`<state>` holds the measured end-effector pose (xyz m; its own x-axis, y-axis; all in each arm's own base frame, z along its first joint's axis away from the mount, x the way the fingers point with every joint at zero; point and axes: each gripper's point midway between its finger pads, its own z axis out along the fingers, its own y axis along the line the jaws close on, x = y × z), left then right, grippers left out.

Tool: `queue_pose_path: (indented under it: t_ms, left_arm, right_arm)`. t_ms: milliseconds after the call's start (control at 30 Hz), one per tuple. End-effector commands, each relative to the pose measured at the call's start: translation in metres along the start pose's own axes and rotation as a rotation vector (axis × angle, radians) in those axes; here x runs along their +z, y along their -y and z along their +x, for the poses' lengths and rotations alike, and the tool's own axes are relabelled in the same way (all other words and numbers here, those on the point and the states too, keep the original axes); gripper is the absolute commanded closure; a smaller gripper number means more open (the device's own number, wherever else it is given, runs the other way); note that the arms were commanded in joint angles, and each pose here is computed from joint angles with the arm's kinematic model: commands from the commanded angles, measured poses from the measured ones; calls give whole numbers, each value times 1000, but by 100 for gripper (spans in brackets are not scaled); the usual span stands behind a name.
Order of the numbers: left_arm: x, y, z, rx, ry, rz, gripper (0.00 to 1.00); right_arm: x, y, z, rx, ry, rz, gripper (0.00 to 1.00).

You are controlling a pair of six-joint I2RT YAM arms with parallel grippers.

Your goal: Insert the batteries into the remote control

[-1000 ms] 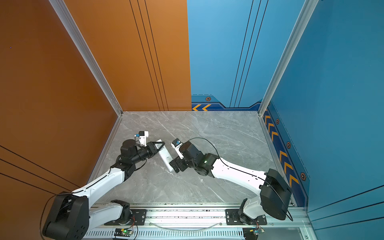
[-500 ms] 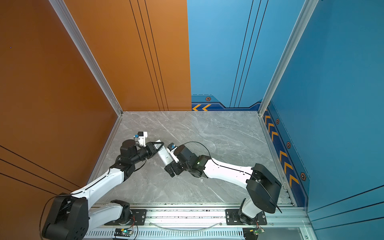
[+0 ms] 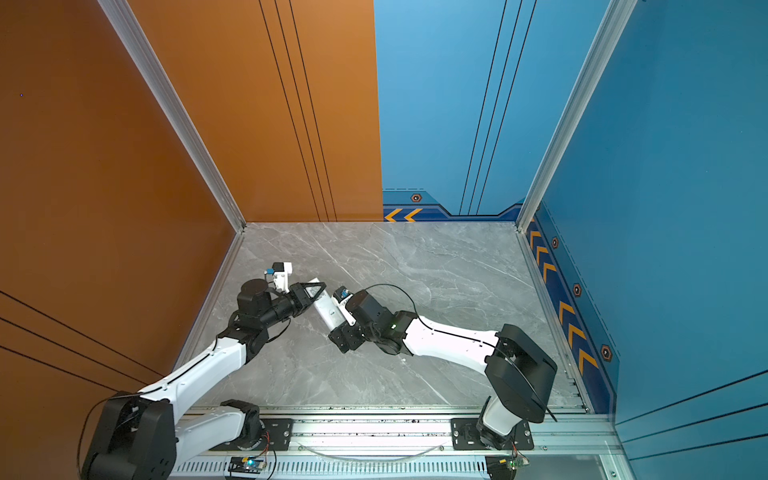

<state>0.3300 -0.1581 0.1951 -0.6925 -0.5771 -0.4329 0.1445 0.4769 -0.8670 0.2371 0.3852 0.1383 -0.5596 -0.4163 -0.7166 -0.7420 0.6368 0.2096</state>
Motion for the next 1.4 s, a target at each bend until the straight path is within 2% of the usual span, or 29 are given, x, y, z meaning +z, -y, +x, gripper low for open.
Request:
queue_pose_path:
  t_ms: [0,267,667,867,1133,1200,1367]
  left_arm:
    - [-4,5,-5,4,20,13,100]
    - [-5,2,-5,-2,21,6,100]
    - [-4,0,-5,-5,20,1,100]
    - [-4,-2,-6,-7,22,-2,100]
    - [-4,-3,-6,-6,23,-4,100]
    - [-5,-1,-6,-4,23,0,93]
    - [-7,3,-11,4,29,13,60]
  right_arm:
    - [4,-3,-5,13,16,-16,15]
    - [7,0,-3,30,11,-19,29]
    - [14,3,3,47,-9,-15,34]
    - [13,3,2,48,-7,-19,61]
    - [11,1,-1,54,-4,-39,81]
    - [10,2,-2,59,1,-39,84]
    - [3,7,-4,88,23,-47,89]
